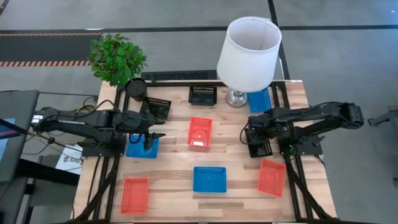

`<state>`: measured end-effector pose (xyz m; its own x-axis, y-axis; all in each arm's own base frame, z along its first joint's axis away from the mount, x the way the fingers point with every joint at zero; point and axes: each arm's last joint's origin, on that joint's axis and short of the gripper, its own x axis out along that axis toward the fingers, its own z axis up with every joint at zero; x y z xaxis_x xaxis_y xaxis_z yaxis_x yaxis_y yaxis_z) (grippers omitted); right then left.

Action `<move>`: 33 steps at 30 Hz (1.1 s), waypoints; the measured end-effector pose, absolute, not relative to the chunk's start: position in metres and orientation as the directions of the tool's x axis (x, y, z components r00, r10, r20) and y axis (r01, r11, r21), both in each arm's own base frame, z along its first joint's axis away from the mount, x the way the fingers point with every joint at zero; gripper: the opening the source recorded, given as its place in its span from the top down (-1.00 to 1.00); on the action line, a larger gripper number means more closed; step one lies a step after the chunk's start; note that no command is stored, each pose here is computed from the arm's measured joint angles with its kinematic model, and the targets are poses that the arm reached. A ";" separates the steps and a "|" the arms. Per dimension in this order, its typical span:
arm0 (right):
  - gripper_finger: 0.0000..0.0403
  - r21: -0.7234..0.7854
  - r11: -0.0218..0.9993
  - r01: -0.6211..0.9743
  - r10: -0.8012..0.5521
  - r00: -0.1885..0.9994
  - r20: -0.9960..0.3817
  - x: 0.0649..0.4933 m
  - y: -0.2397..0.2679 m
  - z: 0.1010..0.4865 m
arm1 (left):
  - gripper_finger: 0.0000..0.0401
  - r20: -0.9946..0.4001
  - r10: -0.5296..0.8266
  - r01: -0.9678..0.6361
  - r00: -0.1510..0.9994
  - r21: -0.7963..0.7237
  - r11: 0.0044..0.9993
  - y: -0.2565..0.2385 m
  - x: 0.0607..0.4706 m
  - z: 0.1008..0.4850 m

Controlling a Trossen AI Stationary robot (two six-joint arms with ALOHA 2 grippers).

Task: Stack baskets by color
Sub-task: Stack the bottom black bin on the top right black bin

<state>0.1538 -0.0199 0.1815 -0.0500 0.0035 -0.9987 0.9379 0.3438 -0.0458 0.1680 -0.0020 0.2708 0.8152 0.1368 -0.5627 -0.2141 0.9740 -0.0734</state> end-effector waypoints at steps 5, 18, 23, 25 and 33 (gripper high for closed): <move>-0.28 -0.026 0.339 0.940 0.003 -0.029 -1.000 0.154 -0.020 0.177 | -0.22 -0.563 0.138 -0.217 0.815 -0.074 0.973 -0.002 0.168 0.271; 0.92 0.019 0.376 0.927 -0.035 0.035 -0.999 0.162 -0.020 0.179 | -0.22 -0.576 0.175 -0.254 0.799 -0.059 0.965 -0.001 0.167 0.269; 0.90 0.071 0.412 0.908 -0.081 0.115 -0.990 0.175 -0.023 0.202 | -0.22 -0.574 0.187 -0.264 0.797 -0.053 0.963 -0.001 0.167 0.269; 0.95 0.107 0.447 0.888 -0.110 0.173 -0.979 0.184 -0.023 0.219 | -0.22 -0.574 0.187 -0.264 0.797 -0.053 0.963 -0.001 0.167 0.269; 0.98 0.121 0.546 0.829 -0.328 0.345 -0.879 0.212 -0.022 0.303 | -0.22 -0.574 0.187 -0.268 0.797 -0.059 0.962 -0.001 0.167 0.269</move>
